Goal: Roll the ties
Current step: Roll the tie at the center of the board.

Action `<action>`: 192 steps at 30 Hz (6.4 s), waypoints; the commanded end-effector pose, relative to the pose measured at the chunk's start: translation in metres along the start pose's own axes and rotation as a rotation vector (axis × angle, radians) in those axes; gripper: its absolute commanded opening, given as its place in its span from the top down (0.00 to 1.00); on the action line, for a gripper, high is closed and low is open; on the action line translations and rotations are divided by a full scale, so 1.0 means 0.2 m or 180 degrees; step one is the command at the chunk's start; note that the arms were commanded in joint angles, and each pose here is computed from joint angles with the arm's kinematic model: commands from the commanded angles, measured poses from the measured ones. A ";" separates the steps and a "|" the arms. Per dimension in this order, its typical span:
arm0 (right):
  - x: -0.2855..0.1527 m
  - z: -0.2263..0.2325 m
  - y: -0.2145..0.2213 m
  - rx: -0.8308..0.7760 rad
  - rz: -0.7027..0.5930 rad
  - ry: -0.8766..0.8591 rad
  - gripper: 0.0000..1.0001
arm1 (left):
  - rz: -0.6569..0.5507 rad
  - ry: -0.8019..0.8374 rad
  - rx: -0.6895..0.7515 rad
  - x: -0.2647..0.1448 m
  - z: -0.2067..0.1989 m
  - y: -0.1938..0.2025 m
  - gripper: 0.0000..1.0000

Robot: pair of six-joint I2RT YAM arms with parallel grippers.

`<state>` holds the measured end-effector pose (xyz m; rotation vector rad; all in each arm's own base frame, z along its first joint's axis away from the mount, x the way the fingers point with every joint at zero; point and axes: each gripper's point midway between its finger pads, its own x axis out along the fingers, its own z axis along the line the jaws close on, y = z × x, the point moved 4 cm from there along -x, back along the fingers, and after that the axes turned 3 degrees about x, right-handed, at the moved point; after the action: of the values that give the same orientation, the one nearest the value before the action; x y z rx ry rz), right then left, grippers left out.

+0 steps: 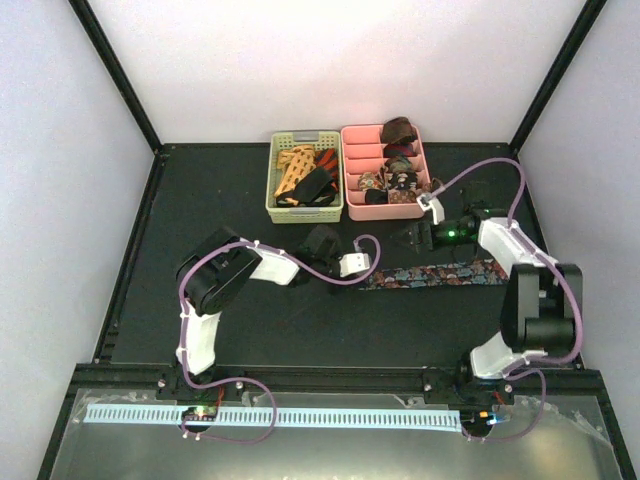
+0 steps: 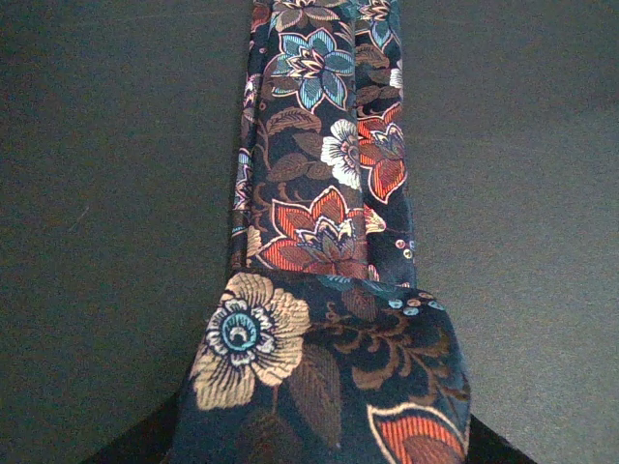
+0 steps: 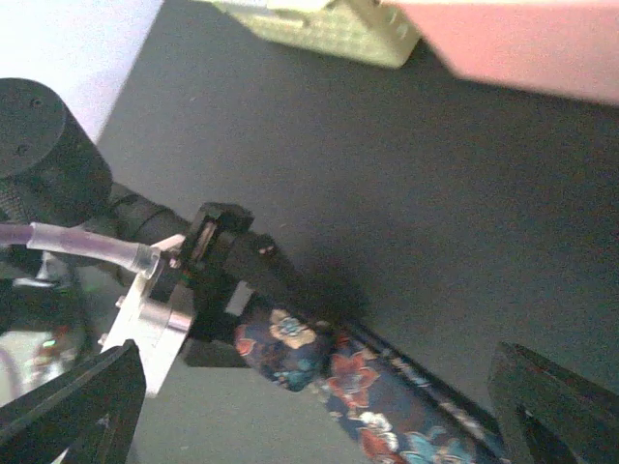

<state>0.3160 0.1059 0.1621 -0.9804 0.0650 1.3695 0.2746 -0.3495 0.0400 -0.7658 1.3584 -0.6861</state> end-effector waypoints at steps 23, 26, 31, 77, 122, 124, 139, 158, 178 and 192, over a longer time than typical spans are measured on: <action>0.49 -0.01 0.36 0.0998 0.0730 -0.0487 0.55 | 0.0634 -0.0073 -0.0191 0.02 -0.02 0.22 0.64; 0.51 0.00 0.37 0.0990 0.0757 -0.0510 0.64 | 0.0638 -0.0070 -0.0189 0.02 -0.02 0.22 0.64; 0.51 -0.01 0.36 0.0979 0.0765 -0.0487 0.74 | 0.0632 -0.0065 -0.0193 0.02 -0.02 0.22 0.64; 0.35 -0.06 0.32 0.0797 0.0880 -0.0171 0.71 | 0.0570 -0.0160 0.0012 0.02 -0.11 0.20 0.64; 0.58 -0.13 0.54 0.0984 0.1360 -0.0066 0.98 | -0.0705 -0.0290 -0.0749 -0.31 0.09 0.01 0.14; 0.66 -0.10 0.49 0.0977 0.1368 -0.0164 0.98 | -0.0749 -0.0307 -0.0790 -0.34 0.08 0.03 0.14; 0.71 -0.15 0.51 0.1038 0.1512 0.0102 0.98 | -0.1083 -0.0142 -0.0568 -0.34 -0.08 0.05 0.08; 0.68 -0.11 0.60 0.1261 0.1468 -0.0157 0.98 | -0.0629 -0.0233 -0.0453 -0.08 -0.05 0.09 0.19; 0.44 0.03 0.36 0.1052 0.0843 -0.0627 0.49 | 0.0553 0.0262 0.0142 -0.06 -0.10 0.20 0.68; 0.64 0.09 0.37 0.1123 0.1052 -0.0788 0.53 | 0.0654 0.0283 -0.0131 -0.02 -0.07 0.20 0.65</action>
<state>0.2738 0.1978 0.0630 -0.5253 0.2970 1.6944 0.2746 -0.3386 0.0431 -0.6738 1.3915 -0.6717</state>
